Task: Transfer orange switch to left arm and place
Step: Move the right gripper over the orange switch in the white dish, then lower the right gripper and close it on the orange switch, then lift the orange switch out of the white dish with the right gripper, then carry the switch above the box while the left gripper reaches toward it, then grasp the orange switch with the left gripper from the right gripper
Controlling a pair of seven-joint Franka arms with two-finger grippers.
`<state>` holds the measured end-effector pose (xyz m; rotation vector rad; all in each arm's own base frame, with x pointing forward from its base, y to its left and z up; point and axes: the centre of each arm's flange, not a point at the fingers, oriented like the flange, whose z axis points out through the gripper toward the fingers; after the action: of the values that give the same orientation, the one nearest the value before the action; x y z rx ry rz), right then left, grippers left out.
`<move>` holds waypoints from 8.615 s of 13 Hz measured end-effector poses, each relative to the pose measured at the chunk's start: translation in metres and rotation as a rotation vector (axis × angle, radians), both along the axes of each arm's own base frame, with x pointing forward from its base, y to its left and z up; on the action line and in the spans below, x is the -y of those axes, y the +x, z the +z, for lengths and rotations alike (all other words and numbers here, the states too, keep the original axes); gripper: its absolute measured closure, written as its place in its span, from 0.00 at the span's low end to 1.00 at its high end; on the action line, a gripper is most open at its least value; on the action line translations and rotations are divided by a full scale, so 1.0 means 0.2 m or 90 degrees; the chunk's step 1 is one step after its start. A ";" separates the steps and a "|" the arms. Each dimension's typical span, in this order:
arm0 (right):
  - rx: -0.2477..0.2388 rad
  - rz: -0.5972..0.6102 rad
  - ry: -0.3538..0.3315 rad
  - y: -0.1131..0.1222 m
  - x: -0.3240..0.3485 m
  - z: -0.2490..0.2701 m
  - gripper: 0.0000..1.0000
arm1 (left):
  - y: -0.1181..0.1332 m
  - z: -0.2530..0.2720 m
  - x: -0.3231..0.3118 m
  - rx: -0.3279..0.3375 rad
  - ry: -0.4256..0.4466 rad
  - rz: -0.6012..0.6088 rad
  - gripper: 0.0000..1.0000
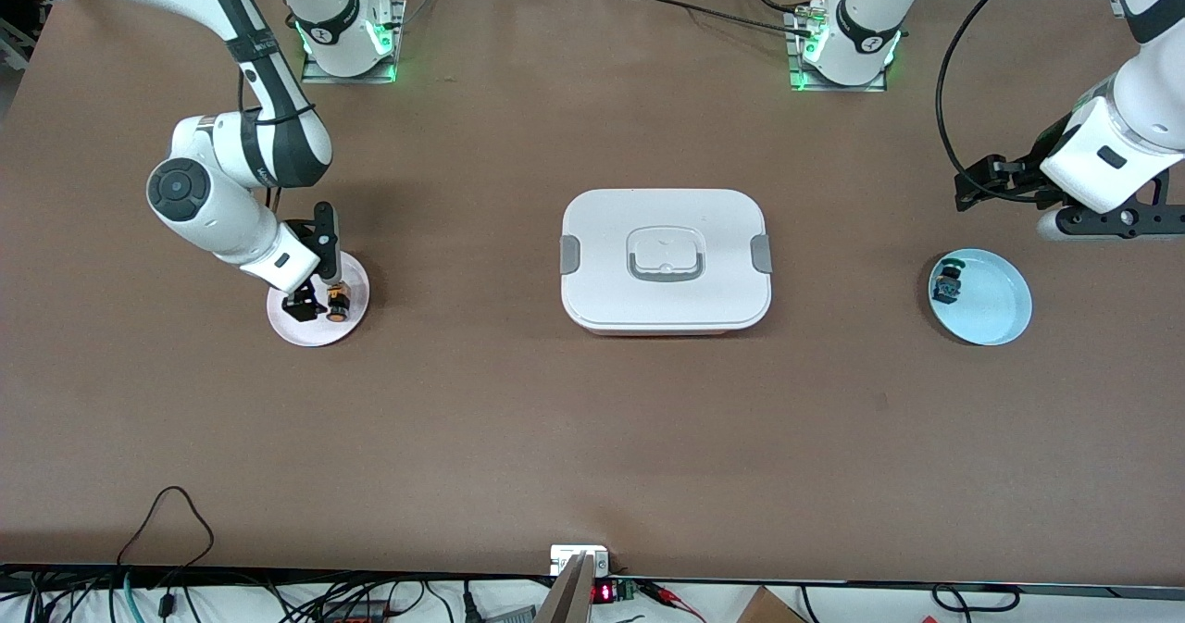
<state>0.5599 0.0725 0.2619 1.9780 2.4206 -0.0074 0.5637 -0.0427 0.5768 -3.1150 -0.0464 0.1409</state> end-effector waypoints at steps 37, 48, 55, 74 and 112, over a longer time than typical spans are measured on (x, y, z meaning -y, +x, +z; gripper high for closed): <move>0.043 0.008 0.009 -0.01 0.02 -0.34 0.28 | 0.01 0.05 0.01 0.013 0.000 0.013 0.00; 0.002 -0.001 0.000 0.06 0.05 0.11 0.28 | 0.01 0.05 0.01 0.014 0.000 0.013 0.00; -0.083 -0.009 -0.013 0.18 0.04 1.05 0.28 | 0.01 0.05 0.01 0.014 0.000 0.014 0.00; -0.342 -0.086 0.712 0.16 -1.03 0.98 0.28 | 0.04 -0.07 0.02 -0.030 -0.036 0.023 0.00; -0.308 -0.277 0.923 -0.09 -1.99 0.87 0.27 | -0.16 -0.62 0.99 -0.136 -0.909 0.174 0.65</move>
<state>0.5423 0.4698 0.4355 3.1991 2.2529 1.9387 0.5319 -0.2401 0.4525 -4.4239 -0.6272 0.8442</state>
